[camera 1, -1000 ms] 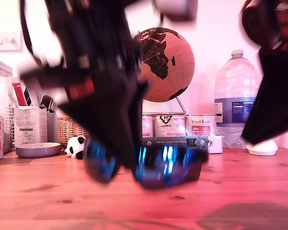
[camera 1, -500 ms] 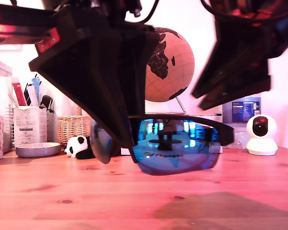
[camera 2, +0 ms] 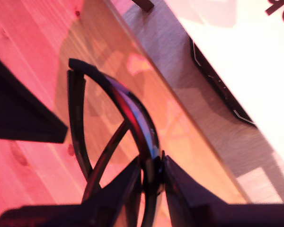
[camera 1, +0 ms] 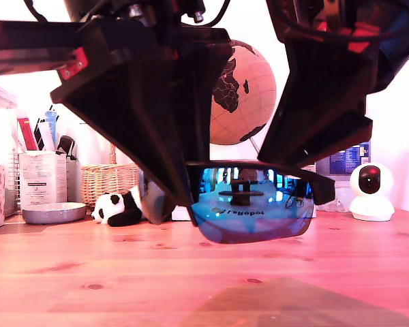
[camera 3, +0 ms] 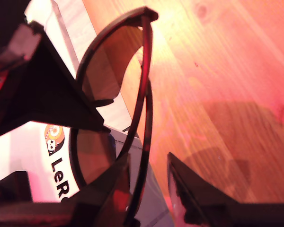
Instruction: Pick up the sunglasses and open them, then place them back on the table
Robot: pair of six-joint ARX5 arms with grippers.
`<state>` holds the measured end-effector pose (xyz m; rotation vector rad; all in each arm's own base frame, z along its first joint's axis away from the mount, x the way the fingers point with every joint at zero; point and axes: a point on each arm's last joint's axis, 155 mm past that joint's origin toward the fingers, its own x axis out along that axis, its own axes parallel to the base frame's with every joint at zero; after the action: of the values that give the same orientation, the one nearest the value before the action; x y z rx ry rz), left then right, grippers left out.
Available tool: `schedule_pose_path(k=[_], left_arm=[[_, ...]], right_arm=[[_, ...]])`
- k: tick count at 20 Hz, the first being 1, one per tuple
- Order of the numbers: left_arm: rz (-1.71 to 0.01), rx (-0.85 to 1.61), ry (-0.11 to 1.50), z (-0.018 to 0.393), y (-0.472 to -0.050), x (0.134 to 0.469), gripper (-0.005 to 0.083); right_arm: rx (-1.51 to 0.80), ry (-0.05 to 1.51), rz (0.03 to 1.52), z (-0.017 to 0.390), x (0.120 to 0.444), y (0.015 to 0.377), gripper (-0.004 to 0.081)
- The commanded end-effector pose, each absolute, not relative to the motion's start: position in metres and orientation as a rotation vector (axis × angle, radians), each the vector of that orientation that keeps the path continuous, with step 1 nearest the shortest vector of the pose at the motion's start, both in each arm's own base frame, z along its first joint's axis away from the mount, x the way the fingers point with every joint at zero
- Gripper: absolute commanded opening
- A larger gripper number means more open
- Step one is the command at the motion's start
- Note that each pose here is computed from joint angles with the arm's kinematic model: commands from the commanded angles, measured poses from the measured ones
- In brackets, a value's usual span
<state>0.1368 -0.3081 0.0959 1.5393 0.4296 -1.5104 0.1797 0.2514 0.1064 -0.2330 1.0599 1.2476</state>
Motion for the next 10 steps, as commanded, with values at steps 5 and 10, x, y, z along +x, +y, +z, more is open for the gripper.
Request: schedule_pose_path(k=[5, 10], left_arm=[[-1.505, 1.574, 0.390, 0.094, -0.310, 0.136, -0.0019], [-1.503, 1.573, 0.386, 0.095, -0.310, 0.136, -0.0019]], right_arm=[[-0.271, 1.084, 1.265, 0.094, 0.175, 0.259, 0.0214], [-0.351, 1.075, 1.193, 0.085, 0.185, 0.253, 0.0214]])
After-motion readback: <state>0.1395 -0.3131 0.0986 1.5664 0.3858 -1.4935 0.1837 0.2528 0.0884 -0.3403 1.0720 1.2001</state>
